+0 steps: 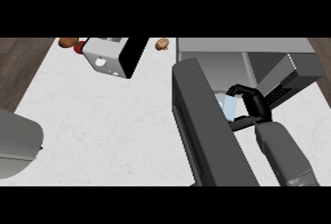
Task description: Pick up the milk, place it into the microwave and close the microwave
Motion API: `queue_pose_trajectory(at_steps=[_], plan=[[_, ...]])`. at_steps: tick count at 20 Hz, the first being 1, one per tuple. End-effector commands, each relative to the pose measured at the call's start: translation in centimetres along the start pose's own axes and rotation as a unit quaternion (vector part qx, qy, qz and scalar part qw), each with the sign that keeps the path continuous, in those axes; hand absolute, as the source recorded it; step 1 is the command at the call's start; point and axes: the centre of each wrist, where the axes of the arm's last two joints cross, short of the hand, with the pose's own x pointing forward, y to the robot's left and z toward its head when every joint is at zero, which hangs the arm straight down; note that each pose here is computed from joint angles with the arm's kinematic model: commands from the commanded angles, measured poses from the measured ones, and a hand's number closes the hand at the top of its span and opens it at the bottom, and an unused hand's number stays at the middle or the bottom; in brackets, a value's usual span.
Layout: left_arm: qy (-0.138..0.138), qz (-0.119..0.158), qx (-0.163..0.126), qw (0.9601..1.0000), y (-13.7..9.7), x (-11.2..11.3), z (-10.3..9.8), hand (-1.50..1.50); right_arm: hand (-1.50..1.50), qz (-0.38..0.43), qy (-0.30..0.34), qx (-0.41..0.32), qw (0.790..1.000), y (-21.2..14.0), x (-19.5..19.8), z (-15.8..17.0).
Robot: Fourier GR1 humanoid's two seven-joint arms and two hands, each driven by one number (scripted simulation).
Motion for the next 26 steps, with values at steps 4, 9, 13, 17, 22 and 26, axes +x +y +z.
queue_pose_trajectory(at_steps=[4, 9, 13, 17, 22, 26], plan=[[-0.001, -0.003, 0.003, 1.0, 1.0, -0.7, 0.8, -1.5, 1.5, 0.025, -0.01, 0.004, 1.0, 2.2, 1.6, -5.3], [-0.001, 0.01, -0.001, 1.0, 0.1, -0.8, -1.0, -1.5, 1.5, 0.099, 0.001, 0.006, 0.995, 3.2, 3.6, -10.0], [0.004, 0.008, -0.01, 0.9999, 0.5, -1.5, -0.8, -1.5, 1.5, 0.145, 0.013, 0.01, 0.989, 4.2, 3.5, -11.2], [0.002, 0.006, -0.008, 0.9999, 1.3, -1.2, -1.5, -1.5, 1.5, 0.185, 0.025, -0.012, 0.982, 5.8, 3.7, -12.1], [-0.002, 0.008, -0.031, 0.9995, 1.5, -1.6, -2.3, -1.5, 1.5, 0.222, 0.034, -0.05, 0.973, 4.0, 4.5, -13.2], [-0.009, 0.017, -0.03, 0.9994, 1.1, -2.1, -2.4, -1.5, 1.5, 0.246, 0.033, -0.073, 0.966, 3.0, 4.6, -13.1]])
